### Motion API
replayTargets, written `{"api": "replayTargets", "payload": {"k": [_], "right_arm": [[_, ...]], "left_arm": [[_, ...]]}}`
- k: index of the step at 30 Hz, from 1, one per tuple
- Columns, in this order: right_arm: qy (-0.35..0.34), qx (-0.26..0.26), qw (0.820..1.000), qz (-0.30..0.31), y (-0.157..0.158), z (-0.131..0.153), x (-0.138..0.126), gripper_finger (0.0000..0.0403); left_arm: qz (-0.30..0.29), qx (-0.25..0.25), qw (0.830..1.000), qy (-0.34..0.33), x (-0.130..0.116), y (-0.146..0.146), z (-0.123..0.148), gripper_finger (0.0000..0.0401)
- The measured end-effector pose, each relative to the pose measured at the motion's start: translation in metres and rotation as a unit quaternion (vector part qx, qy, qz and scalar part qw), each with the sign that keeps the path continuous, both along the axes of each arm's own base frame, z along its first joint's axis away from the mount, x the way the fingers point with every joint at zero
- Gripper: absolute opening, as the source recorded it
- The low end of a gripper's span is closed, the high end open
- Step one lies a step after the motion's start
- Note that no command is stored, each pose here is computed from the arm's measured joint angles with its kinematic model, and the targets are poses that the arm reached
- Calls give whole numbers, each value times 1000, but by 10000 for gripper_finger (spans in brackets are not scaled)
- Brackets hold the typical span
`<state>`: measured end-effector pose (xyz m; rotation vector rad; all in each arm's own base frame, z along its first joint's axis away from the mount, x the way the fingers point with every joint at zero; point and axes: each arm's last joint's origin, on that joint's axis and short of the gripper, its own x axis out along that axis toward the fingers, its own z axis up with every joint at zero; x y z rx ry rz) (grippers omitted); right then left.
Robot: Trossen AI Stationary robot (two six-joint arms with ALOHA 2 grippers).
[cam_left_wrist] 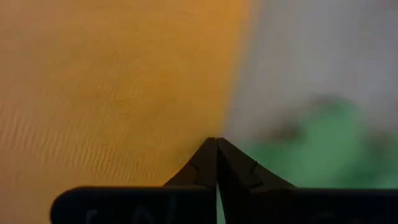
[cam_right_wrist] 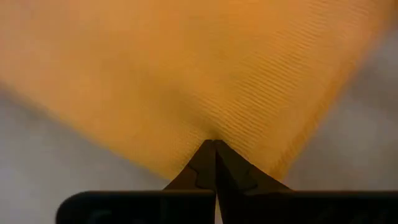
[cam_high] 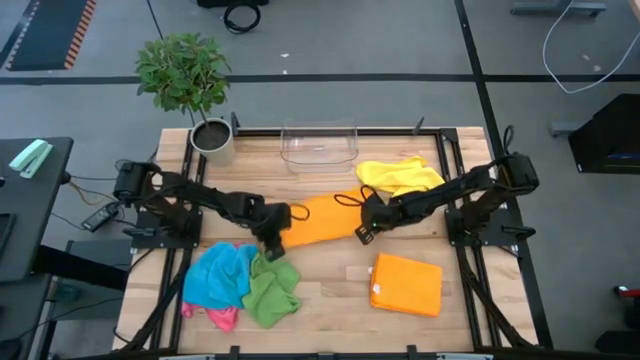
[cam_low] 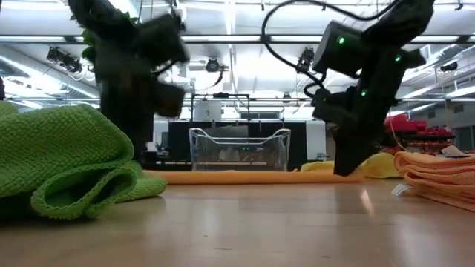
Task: Fold microfiber towels
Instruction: Fold the orange towel on the table
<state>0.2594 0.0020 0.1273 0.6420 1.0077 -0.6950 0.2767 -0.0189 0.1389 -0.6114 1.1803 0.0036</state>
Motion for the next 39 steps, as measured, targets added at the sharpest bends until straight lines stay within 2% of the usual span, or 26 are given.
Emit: {"api": "replayTargets", "payload": {"k": [2, 4, 7, 10, 13, 19, 24, 27, 31, 34, 39], "right_arm": [[13, -31, 999, -1, -12, 5, -5, 3], [-2, -56, 998, 2, -22, 21, -5, 3], [-47, -74, 996, 15, -29, 53, -4, 2], [-75, -52, 996, 6, -19, 73, -9, 2], [-112, -13, 993, -16, 2, 71, -6, 2], [-124, 18, 990, -69, 40, 22, 25, 2], [-97, 2, 989, -114, 48, -8, 38, 2], [-81, 0, 989, -121, 44, -17, 39, 2], [-57, 7, 993, -103, 33, -10, 35, 1], [-6, -14, 995, -94, 13, 1, 21, 1], [15, -32, 994, -100, -17, 36, -1, 1]], "left_arm": [[-43, -33, 997, -48, 12, -8, 21, 20], [-64, -24, 994, -81, 19, -10, 44, 18], [-51, 66, 988, -127, 29, -1, 81, 7], [-22, 173, 976, -127, 30, 16, 108, 10], [-24, 198, 978, -62, 23, 29, 94, 8], [-16, 173, 985, 14, -2, 32, 26, 8], [6, 130, 991, 25, -20, 27, -4, 6], [24, 115, 993, 10, -20, 22, -8, 7], [42, 90, 995, -22, -10, 10, -11, 5], [56, 67, 994, -63, 7, -4, -10, 8], [8, 28, 996, -88, 41, -31, -4, 4]]}}
